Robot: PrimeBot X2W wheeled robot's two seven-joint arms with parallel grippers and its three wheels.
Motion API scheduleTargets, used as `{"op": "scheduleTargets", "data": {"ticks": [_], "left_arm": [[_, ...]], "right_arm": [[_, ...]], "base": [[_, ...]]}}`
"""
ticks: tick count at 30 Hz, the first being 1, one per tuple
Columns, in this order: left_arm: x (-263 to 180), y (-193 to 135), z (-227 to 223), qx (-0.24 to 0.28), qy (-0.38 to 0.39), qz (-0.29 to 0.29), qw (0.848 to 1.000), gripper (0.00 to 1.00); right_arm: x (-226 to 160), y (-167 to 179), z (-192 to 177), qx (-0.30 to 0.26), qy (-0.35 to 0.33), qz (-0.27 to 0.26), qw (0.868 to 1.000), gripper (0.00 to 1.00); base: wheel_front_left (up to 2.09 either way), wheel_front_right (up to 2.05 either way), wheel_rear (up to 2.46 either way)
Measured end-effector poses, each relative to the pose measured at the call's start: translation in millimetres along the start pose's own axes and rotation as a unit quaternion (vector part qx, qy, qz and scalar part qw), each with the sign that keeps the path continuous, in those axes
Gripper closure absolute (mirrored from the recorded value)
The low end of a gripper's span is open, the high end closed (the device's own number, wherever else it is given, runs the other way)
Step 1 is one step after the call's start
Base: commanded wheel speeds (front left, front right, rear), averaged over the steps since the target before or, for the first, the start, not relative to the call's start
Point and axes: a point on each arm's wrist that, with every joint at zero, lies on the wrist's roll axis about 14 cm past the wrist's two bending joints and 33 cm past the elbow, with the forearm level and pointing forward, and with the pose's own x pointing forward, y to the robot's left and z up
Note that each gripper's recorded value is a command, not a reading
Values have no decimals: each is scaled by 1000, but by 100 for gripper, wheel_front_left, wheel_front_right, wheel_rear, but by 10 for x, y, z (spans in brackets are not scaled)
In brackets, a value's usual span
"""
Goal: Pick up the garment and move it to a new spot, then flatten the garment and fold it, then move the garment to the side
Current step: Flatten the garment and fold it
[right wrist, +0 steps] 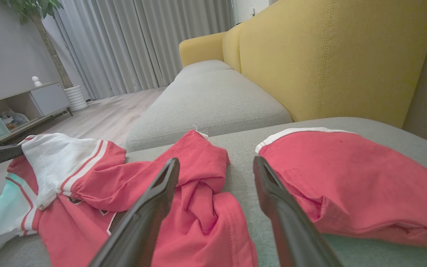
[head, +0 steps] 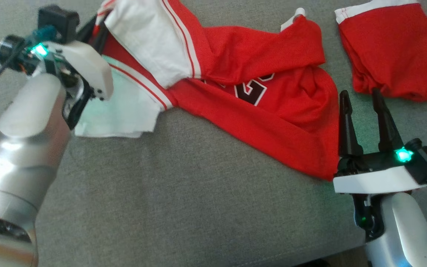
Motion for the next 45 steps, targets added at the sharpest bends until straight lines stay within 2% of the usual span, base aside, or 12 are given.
{"op": "scheduleTargets", "data": {"ticks": [3, 4, 5, 11, 17, 22, 30, 32, 39, 45], "left_arm": [[53, 55, 25, 5, 2, 5, 1000, 100], [63, 62, 5, 8, 6, 5, 1000, 63], [65, 74, -20, 5, 10, 7, 1000, 0], [-43, 170, -44, 1, 5, 23, 1000, 0], [-328, 253, 166, -7, -69, 43, 997, 0], [-682, 247, 301, -21, -127, 67, 989, 0], [-1351, 228, 292, -83, -192, 132, 969, 0], [-1642, 152, 168, -110, -209, 160, 958, 0], [-2069, -98, -330, -157, -195, 204, 946, 0], [-2136, -152, -377, -176, -203, 214, 939, 0]], "right_arm": [[4, 18, -24, 0, 4, 3, 1000, 0], [6, 20, -25, 1, 4, 3, 1000, 0], [8, 19, -23, 4, 3, 3, 1000, 0], [16, 72, 36, 7, -6, 10, 1000, 0], [41, 168, 181, 5, -27, 25, 999, 0], [53, 281, 286, 1, -42, 41, 998, 0], [-4, 557, 328, 4, -47, 78, 996, 0], [-29, 663, 360, 7, -50, 93, 994, 0], [-129, 754, 306, 8, -41, 106, 994, 0], [-160, 741, 269, 8, -35, 104, 994, 0]], "base": [[0, 0, 0], [0, 0, 0], [0, 0, 0], [0, 0, 0], [0, 0, 0], [0, 0, 0], [0, 0, 0], [0, 0, 0], [0, 0, 0], [0, 0, 0]]}}
